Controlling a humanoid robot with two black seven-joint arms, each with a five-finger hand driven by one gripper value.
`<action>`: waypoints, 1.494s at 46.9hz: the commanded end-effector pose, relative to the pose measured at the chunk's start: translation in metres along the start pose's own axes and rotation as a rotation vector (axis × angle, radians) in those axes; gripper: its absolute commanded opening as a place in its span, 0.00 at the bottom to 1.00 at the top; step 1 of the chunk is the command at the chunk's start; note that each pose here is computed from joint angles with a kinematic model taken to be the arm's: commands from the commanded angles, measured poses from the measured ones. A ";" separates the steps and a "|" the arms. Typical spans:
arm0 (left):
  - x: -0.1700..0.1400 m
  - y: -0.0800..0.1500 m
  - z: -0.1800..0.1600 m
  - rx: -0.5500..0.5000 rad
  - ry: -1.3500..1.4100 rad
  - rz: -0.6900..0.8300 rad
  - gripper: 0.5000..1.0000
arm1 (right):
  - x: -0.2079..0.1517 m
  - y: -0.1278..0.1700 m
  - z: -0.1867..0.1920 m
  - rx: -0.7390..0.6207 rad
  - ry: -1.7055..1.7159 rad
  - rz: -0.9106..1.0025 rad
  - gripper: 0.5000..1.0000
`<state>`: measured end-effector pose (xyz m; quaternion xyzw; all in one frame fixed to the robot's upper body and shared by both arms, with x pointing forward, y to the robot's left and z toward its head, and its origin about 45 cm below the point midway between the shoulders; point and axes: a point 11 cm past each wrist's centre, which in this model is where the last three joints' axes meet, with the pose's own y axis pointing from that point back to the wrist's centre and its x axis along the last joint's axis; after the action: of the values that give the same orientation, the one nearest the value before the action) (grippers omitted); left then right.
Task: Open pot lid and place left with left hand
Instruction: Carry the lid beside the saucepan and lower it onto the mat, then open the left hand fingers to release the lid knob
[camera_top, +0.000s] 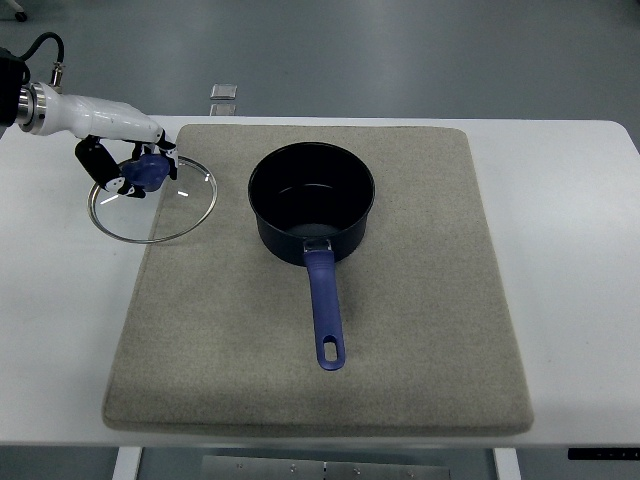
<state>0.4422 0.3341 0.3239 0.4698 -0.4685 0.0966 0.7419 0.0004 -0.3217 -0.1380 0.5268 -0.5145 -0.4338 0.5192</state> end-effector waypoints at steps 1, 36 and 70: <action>-0.004 -0.002 0.000 -0.006 0.010 0.020 0.00 | 0.000 0.000 0.000 0.000 0.000 0.000 0.83; -0.022 -0.028 -0.009 0.000 0.072 0.105 0.00 | 0.000 0.000 0.000 0.000 0.000 0.000 0.83; -0.025 -0.053 0.000 -0.017 0.074 0.090 0.00 | 0.000 0.000 0.000 0.000 0.000 0.000 0.83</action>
<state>0.4593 0.3134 0.2713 0.4384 -0.4619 0.1428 0.7577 0.0005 -0.3217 -0.1380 0.5269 -0.5145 -0.4337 0.5192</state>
